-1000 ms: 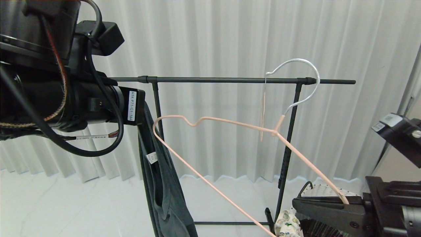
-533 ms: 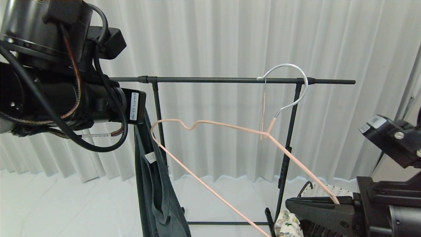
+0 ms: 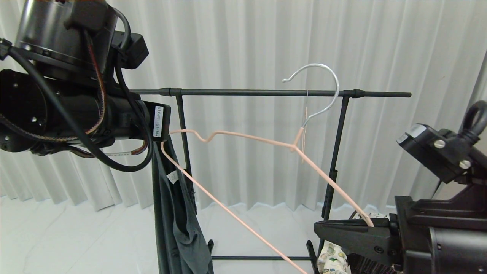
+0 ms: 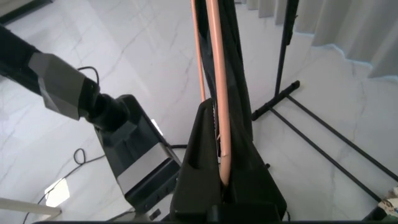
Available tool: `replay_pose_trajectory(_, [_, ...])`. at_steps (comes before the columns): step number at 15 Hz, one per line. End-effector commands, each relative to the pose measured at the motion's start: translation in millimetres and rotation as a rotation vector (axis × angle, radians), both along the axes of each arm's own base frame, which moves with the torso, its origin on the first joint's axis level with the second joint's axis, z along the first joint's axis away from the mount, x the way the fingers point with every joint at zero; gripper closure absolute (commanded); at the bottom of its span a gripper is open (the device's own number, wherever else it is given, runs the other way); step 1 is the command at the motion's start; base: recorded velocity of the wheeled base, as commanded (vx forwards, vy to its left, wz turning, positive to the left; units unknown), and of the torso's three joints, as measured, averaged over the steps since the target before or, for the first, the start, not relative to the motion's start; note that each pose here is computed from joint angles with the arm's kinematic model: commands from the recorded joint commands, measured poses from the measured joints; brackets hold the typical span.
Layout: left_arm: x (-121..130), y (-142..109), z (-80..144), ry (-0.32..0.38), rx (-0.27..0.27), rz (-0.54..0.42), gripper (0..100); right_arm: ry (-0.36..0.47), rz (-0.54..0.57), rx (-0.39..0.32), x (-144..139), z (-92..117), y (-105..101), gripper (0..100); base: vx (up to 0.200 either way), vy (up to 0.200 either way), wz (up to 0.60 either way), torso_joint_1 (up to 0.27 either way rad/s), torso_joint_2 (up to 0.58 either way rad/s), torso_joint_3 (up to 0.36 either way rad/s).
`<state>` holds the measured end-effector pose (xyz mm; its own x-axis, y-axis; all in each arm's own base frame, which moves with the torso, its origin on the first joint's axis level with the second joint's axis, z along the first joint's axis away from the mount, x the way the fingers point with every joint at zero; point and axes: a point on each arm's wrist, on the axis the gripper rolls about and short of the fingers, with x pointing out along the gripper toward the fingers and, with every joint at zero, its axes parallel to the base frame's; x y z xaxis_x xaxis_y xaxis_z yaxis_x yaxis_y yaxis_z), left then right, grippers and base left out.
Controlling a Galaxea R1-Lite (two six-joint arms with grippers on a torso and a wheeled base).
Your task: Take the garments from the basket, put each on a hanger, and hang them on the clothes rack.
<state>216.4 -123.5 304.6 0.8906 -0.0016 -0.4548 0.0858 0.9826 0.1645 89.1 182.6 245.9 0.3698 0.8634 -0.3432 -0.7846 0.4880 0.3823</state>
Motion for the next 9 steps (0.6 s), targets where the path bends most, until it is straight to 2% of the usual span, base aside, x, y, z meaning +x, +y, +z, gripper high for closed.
replay_pose_trajectory(1, [-1, 0, 0, -0.001, -0.001, -0.003, 100, 0.010, -0.010, -0.025, 7, -7, 10, 100, 0.000, 0.000, 0.00, 0.000, 0.00, 0.000])
replay_pose_trajectory(6, [-2, -1, 1, -0.003, -0.002, -0.009, 100, 0.004, -0.030, -0.017, 19, -7, 26, 100, 0.000, 0.000, 0.00, 0.000, 0.00, 0.000])
replay_pose_trajectory(9, [-3, -3, 1, -0.004, -0.037, 0.006, 100, -0.006, -0.041, -0.004, 28, -13, 41, 100, 0.000, 0.000, 0.00, 0.000, 0.00, 0.000])
